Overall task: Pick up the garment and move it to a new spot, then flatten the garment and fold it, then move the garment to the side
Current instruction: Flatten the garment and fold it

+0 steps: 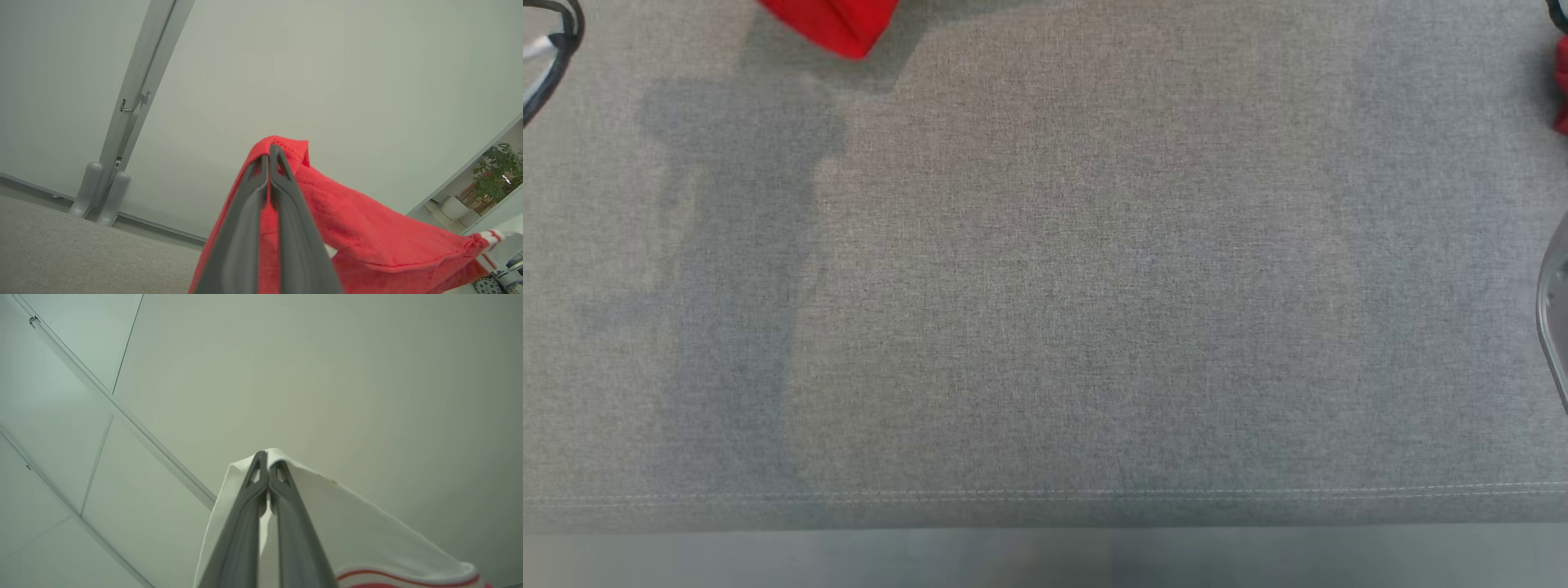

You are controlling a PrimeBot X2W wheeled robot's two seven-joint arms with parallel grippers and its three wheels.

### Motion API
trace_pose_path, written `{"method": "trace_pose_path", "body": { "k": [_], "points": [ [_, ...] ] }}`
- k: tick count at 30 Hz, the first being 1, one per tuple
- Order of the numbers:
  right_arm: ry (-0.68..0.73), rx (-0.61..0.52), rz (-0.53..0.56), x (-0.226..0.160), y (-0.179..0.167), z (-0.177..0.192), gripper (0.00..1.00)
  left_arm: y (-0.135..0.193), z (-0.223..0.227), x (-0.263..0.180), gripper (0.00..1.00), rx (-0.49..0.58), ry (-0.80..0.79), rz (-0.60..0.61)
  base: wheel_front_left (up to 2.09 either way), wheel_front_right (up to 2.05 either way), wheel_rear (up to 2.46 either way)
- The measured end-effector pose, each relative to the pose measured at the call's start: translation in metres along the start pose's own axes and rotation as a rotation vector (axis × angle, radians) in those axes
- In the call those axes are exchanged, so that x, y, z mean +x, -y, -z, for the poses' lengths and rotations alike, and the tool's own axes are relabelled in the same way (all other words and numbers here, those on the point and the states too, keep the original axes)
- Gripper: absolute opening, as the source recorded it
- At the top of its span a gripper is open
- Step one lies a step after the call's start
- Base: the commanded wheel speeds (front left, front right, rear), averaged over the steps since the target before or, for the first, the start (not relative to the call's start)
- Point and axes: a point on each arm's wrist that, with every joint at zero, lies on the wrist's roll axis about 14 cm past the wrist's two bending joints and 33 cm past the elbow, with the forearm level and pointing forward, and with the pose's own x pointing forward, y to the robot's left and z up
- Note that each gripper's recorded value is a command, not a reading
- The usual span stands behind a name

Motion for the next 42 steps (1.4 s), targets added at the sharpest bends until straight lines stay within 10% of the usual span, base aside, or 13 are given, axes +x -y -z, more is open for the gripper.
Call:
{"method": "trace_pose_path", "body": {
  "k": [11, 24, 42],
  "points": [
    [-0.066, 0.082, -0.180, -0.007, -0.029, 0.022, 0.00, 0.015, -0.002, 0.003, 0.00, -0.038, 0.031, 0.109, 0.00, 0.00, 0.00],
    [-0.294, 0.361, 0.247, -0.166, 0.110, 0.113, 0.00, -0.135, 0.139, -0.149, 0.00, -0.278, -0.387, -0.339, 0.00, 0.00, 0.00],
    [-0.214, 0.525, 0.267, -0.276, 0.077, 0.069, 0.00, -0.046, 0.198, -0.221, 0.00, -0.533, -0.511, -0.178, 0.00, 0.00, 0.00]
  ]
}}
